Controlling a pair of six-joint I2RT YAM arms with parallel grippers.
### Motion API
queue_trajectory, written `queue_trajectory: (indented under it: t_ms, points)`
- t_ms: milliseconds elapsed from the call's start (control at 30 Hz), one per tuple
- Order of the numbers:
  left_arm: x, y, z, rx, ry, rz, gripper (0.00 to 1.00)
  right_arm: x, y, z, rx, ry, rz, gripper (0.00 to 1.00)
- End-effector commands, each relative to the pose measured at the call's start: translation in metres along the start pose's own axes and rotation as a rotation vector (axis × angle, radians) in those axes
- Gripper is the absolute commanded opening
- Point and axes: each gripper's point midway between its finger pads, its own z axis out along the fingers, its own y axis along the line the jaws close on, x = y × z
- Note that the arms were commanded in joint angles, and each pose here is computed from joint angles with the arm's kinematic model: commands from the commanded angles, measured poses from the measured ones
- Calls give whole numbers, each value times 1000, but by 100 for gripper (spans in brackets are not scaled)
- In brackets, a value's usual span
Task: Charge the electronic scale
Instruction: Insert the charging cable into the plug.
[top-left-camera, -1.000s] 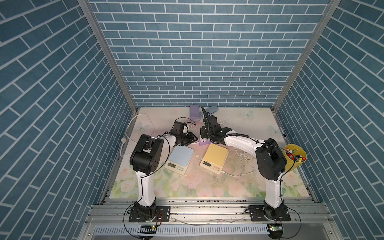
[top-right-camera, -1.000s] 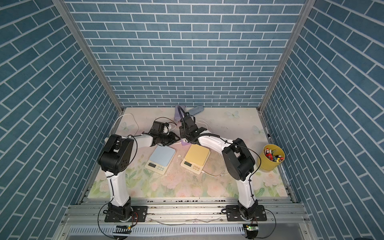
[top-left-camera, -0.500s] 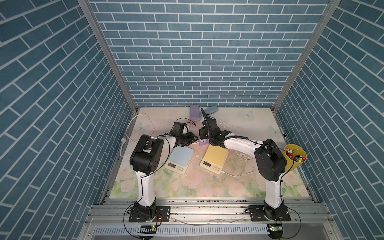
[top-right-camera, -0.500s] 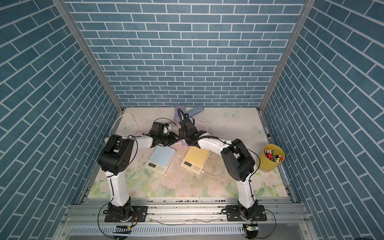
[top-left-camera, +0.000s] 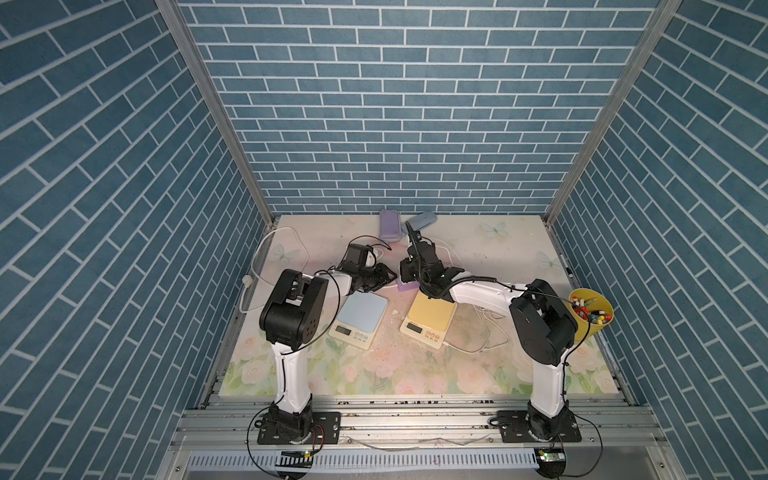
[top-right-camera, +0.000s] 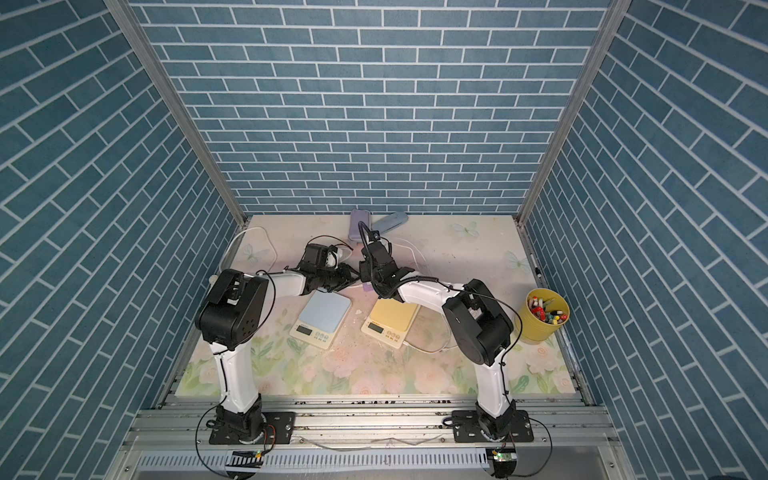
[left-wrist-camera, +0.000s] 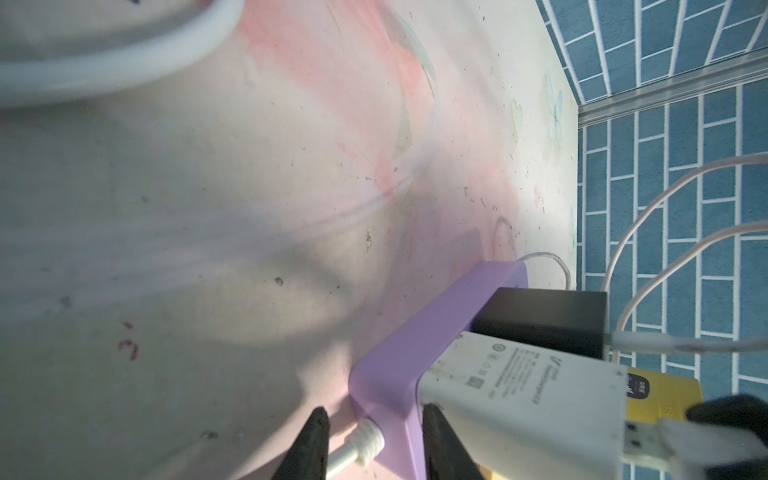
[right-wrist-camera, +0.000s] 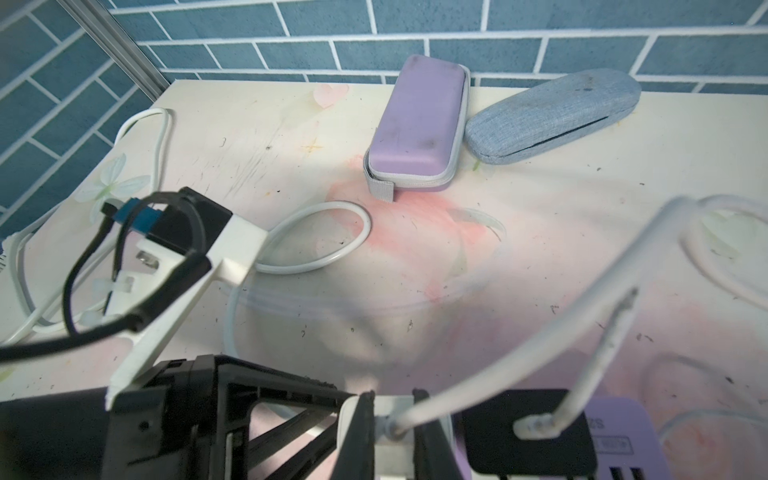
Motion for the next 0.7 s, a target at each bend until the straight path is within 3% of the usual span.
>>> queue_trajectory:
  t_ms: [0, 233, 667]
  points:
    - [0, 3, 0, 0, 1, 0, 40, 55, -5, 2, -12, 166, -43, 0]
    - [1, 4, 2, 2, 5, -1, 40, 75, -3, 8, -47, 230, -130, 0]
    - [-1, 1, 0, 12, -10, 7, 40, 143, -16, 3, -81, 435, -253, 0]
